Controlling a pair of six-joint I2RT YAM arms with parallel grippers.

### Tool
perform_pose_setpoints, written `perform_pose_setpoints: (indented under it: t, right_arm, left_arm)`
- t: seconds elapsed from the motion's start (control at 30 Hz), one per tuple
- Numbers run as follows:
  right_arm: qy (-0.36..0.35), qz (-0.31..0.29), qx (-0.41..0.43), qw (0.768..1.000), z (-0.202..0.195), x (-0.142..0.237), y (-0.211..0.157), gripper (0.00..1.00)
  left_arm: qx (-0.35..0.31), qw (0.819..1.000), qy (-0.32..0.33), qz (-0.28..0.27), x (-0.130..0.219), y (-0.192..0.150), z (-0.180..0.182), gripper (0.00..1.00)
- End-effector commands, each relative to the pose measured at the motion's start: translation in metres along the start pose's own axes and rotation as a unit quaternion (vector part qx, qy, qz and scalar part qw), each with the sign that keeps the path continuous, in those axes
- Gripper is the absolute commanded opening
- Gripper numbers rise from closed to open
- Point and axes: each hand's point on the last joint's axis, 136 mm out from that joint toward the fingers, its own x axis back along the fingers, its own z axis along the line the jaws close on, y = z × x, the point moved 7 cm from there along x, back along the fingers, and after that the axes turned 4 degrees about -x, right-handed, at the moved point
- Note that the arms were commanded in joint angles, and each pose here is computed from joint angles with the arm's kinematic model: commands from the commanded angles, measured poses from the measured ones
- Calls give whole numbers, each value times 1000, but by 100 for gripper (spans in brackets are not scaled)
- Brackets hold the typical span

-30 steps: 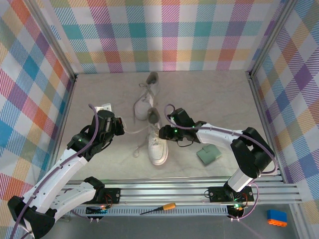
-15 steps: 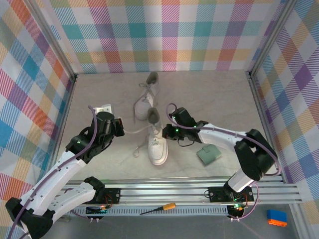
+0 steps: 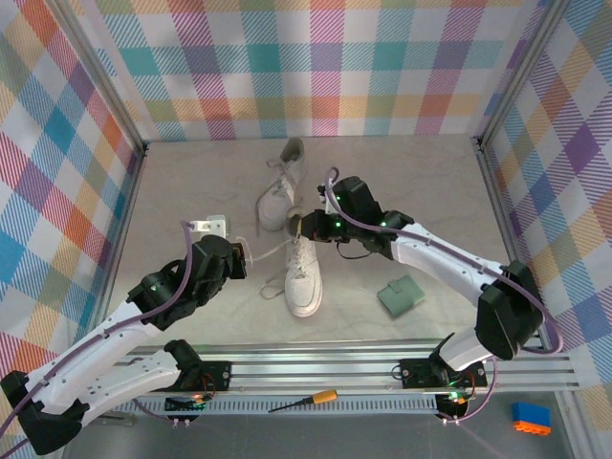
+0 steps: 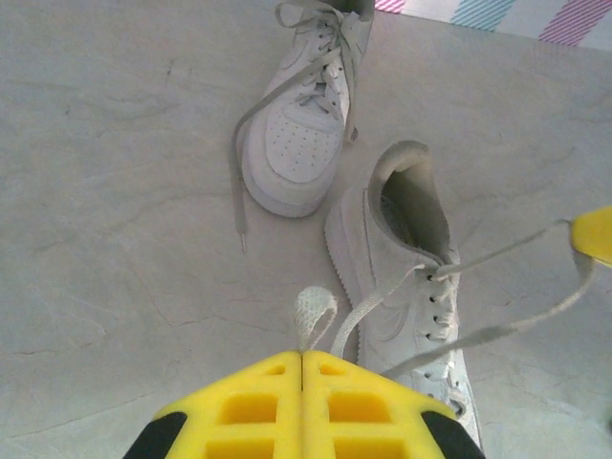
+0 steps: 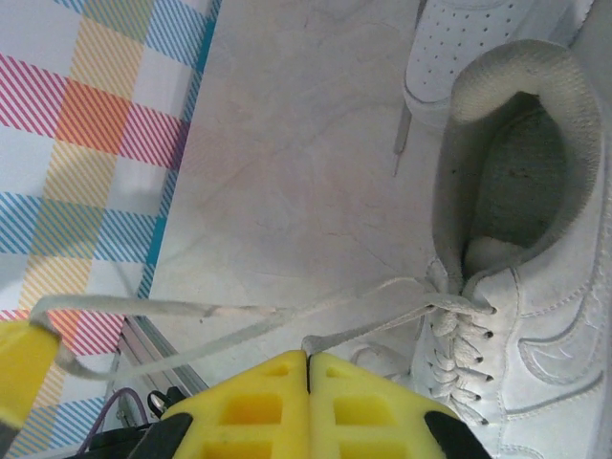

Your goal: Tie the shoes

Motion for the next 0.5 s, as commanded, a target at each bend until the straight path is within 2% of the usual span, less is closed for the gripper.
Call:
perform_pose_setpoints:
  t: [0.0,0.2,0.3,0.37,0.4,0.47]
  right_arm:
    - [13,0,-19,1000,8,-6,14,0]
    - [34,22,-98,994,-4,-23,29,0]
    - [41,34,-126,991,-15,-28,33,0]
    - [43,41,-141,988,-23,-31,35,0]
    - [45,42,-144,988,-26,-31,36,0]
    - [44,43,-149,987,-32,-32,38,0]
  left_arm:
    - [-17,999,-23,-33,7,4,-7,0]
    - [-80,985,-144,-54,11,5,-51,0]
    - [-122,966,-220,-54,10,-2,-88,0]
    - [-155,946,-284,-34,6,-13,-118,0]
    - [-167,936,-309,-19,3,-18,-130,4]
    - [-186,922,-339,7,-3,-28,-146,34]
